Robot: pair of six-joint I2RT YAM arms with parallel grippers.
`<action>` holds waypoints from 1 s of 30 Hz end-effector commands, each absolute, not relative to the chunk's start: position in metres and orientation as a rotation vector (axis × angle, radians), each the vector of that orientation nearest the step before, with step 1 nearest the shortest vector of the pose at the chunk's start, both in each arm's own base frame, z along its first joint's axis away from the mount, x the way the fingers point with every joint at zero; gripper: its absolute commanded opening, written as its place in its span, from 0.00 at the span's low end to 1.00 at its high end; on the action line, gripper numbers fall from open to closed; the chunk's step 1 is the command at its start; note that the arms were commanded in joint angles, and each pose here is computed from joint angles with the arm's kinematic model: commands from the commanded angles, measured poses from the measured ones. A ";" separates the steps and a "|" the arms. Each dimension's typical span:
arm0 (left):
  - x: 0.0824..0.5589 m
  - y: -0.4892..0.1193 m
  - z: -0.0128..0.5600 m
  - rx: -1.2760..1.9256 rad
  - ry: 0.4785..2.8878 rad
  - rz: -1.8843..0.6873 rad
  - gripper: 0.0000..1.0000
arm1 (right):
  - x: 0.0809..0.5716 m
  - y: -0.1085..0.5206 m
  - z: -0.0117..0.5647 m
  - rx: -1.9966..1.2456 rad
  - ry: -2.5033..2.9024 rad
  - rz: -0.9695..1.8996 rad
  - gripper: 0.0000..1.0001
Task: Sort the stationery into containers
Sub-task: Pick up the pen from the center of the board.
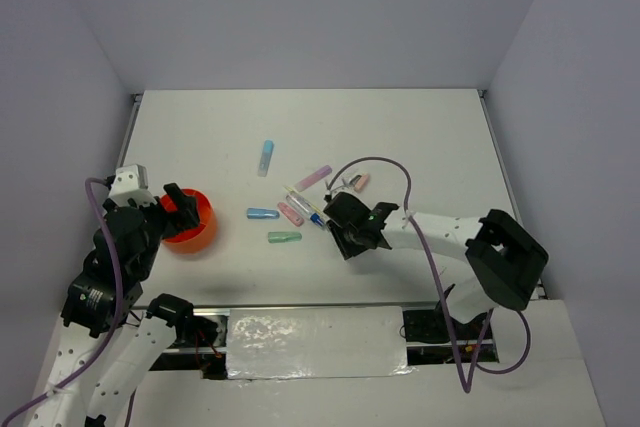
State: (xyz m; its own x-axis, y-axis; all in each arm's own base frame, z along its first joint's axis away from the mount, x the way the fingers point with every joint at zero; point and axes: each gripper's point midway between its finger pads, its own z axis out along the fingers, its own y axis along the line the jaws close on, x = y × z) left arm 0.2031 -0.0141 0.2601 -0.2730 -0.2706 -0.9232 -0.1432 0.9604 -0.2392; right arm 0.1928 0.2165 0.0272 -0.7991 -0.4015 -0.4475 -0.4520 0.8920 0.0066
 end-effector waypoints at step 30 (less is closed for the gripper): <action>0.207 -0.022 0.270 -0.258 1.816 -0.156 0.99 | 0.201 0.237 0.013 -0.585 2.565 0.257 0.24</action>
State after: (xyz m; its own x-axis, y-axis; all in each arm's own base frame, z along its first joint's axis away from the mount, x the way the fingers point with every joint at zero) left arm 0.2028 -0.0183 0.2599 -0.2790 -0.2651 -0.9230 -0.1232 0.9631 -0.2393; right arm 0.2154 0.2424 0.0139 -0.7670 -0.3660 -0.5271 -0.4521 0.8911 0.0391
